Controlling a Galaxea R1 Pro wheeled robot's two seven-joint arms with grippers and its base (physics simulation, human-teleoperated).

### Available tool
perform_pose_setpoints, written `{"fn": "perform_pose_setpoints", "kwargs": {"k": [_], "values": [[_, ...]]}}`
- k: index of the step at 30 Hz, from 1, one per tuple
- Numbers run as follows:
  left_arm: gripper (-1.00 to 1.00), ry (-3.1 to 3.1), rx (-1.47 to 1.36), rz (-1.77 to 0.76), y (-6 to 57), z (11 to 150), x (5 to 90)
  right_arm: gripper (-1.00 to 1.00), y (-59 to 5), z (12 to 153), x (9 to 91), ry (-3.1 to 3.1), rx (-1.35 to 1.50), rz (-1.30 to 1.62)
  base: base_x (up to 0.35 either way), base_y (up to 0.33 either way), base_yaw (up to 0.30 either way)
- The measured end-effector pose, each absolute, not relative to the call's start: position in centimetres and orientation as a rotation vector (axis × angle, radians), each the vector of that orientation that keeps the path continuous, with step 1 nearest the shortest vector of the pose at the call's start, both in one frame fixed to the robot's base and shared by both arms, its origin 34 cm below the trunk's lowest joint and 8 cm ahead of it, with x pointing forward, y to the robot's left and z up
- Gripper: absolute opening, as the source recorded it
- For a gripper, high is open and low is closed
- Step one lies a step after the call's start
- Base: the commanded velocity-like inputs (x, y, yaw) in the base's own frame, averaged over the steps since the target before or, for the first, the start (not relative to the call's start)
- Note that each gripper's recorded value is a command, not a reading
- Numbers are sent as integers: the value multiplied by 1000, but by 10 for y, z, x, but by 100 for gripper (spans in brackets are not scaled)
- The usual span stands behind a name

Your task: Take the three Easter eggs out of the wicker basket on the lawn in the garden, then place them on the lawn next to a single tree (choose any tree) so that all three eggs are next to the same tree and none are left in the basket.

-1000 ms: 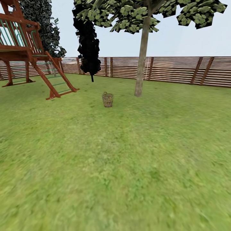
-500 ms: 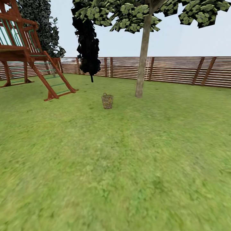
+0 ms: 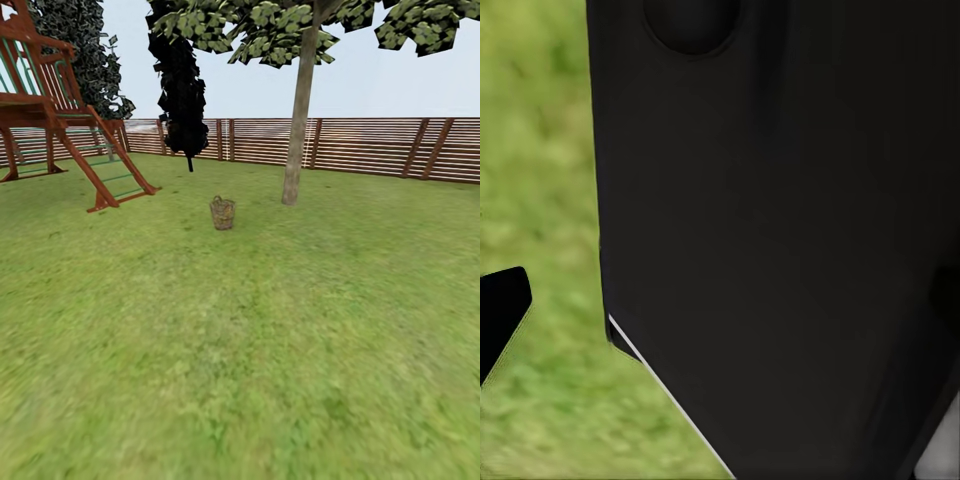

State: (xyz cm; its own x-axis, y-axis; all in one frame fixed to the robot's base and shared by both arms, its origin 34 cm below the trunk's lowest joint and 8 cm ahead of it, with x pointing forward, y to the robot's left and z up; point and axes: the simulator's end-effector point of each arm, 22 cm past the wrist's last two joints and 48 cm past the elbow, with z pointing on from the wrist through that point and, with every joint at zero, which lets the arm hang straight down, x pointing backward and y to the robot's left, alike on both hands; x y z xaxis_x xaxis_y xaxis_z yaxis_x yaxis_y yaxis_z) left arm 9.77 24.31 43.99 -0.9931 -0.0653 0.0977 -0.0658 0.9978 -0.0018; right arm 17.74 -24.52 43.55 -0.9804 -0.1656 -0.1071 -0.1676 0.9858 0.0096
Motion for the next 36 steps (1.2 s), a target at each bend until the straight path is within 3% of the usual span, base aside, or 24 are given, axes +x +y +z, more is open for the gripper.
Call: {"fn": "perform_pose_setpoints", "kwargs": {"k": [36], "values": [[100,-3042,100,7,243,440,98,100,-248,435,176,3028,-252,23,337,0,0]]}}
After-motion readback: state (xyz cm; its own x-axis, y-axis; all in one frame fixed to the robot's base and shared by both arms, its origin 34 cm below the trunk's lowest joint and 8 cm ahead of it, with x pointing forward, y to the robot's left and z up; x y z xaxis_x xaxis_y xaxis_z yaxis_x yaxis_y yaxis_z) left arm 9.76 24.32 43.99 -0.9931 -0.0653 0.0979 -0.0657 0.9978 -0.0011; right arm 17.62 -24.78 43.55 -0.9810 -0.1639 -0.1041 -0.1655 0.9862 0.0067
